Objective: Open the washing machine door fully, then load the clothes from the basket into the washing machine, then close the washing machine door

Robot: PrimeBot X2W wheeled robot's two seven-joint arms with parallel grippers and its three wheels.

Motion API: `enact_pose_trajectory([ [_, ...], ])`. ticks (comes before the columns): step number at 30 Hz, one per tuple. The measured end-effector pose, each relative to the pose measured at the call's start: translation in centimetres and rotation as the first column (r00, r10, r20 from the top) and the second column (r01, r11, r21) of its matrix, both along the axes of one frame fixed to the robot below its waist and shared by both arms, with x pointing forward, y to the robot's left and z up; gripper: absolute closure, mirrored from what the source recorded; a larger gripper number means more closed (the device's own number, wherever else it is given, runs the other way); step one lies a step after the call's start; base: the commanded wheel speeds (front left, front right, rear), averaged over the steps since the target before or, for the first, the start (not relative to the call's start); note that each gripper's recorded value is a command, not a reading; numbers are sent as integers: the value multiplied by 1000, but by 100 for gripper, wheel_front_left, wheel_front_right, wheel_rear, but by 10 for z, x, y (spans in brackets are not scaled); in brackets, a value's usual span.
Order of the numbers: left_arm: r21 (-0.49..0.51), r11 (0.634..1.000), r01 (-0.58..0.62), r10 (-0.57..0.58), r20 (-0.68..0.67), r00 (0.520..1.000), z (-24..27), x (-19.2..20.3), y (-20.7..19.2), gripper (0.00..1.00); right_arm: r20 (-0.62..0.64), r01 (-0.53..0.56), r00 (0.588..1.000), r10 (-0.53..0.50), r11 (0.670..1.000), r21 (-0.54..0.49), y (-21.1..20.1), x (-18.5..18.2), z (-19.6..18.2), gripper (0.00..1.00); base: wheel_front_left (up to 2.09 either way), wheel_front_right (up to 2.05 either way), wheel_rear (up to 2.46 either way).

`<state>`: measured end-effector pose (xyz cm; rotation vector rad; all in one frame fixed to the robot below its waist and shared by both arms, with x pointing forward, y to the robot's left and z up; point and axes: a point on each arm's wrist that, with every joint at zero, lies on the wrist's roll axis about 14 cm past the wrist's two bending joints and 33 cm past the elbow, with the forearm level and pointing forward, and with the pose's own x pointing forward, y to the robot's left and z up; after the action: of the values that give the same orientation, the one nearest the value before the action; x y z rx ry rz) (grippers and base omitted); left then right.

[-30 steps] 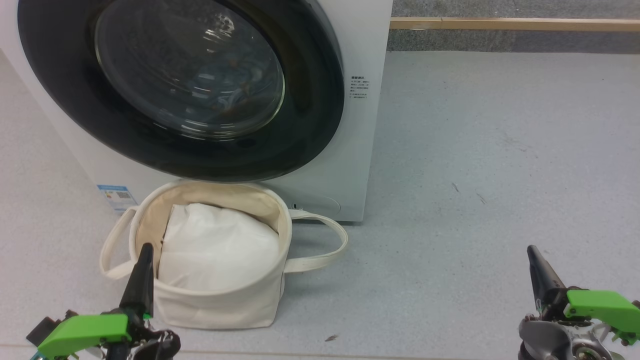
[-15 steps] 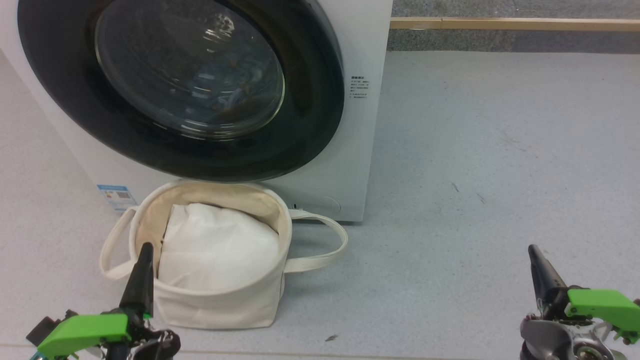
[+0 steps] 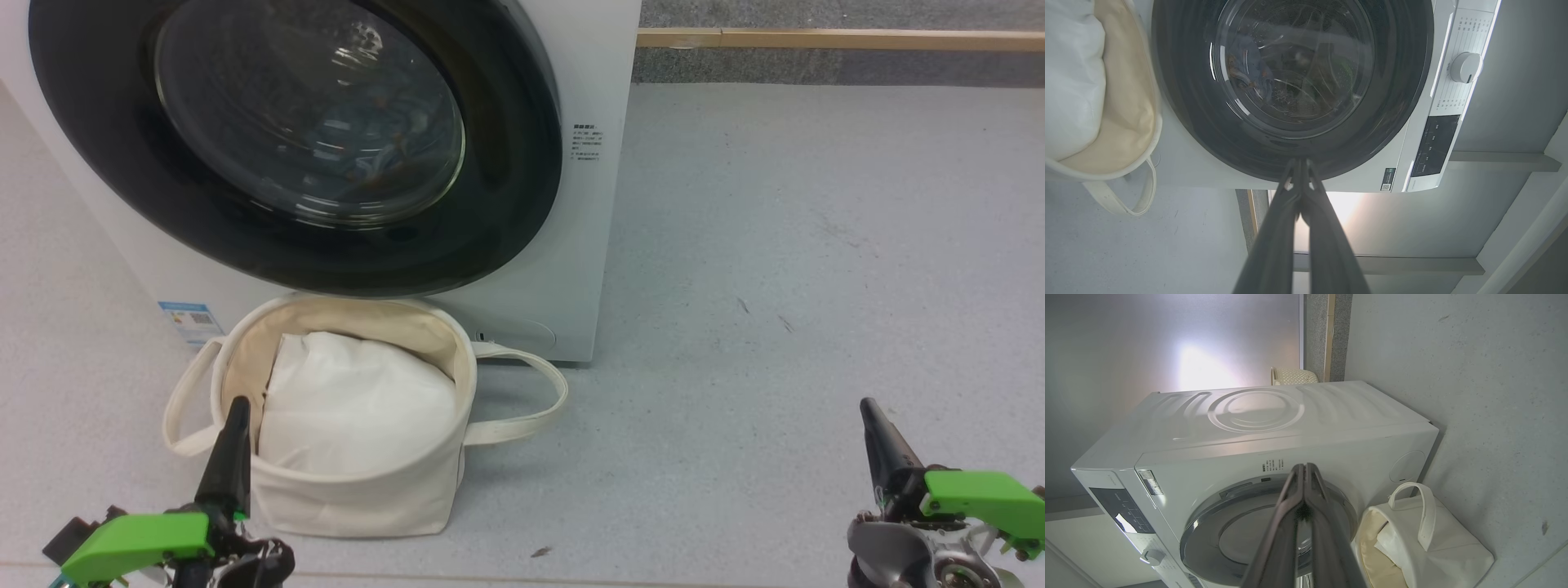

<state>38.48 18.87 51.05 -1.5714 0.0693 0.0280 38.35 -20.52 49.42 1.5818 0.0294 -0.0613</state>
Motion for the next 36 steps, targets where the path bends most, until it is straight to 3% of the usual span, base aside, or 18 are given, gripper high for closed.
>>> enact_pose_trajectory([
  [36,0,1000,0,0,-1,1000,0,0,0,100,-2,-3,1000,3,1000,8,2,-1,3,100,0,0,0],
])
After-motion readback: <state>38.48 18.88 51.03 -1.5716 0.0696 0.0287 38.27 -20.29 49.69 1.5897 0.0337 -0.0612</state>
